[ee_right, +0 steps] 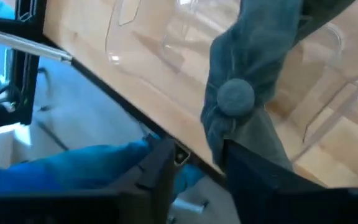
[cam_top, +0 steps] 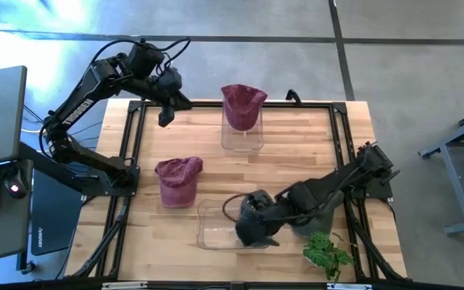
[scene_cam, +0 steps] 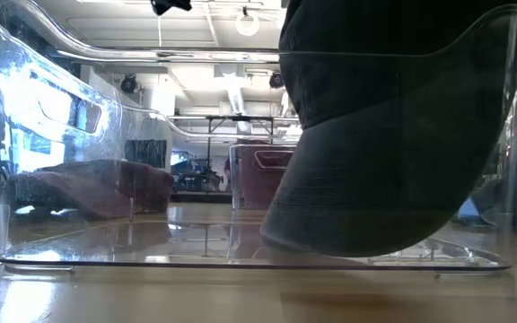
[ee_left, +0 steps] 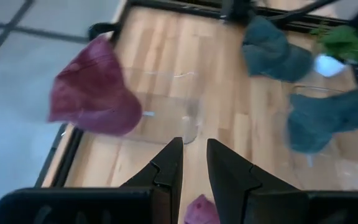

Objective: Pick & Place hat
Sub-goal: Put the left black cap into the bottom transparent bin

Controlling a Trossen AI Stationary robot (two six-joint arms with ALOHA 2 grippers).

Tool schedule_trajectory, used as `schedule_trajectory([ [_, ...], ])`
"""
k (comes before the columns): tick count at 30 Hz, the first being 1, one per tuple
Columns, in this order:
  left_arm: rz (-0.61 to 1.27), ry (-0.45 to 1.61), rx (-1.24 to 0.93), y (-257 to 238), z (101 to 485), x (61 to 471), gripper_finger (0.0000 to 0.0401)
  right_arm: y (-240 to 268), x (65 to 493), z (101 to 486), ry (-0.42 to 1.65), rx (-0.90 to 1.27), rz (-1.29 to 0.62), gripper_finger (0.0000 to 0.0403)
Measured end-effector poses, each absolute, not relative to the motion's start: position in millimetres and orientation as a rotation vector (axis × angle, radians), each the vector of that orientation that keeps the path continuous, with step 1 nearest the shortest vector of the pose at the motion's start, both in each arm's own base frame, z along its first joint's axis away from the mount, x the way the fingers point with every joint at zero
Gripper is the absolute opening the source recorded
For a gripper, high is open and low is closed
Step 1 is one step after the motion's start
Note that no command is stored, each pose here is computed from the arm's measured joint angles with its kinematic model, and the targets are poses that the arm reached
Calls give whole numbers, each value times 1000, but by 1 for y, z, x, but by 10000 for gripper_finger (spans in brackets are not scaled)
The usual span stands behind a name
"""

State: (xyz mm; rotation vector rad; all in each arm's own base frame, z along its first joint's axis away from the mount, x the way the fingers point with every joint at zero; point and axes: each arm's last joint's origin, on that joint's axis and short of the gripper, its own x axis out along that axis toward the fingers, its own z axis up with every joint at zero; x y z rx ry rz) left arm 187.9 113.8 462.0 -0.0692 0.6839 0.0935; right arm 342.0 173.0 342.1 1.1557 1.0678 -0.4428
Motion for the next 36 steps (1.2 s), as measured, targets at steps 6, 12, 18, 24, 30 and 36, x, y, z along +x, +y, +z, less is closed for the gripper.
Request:
schedule_trajectory([
  [6,-92,668,-55,97,461,194,68,152,334,382,887,1261,-346,196],
  [12,33,815,-47,83,454,197,68,115,365,381,695,1195,-357,164],
  [18,214,953,-80,83,435,194,68,84,406,328,887,1175,-411,46],
  [24,234,970,-139,75,423,176,68,85,394,303,1199,1206,-514,20],
  [30,291,937,-216,69,415,161,68,104,362,299,1488,1111,-625,5],
  [36,322,874,-255,64,416,149,68,97,351,316,1418,987,-571,16],
])
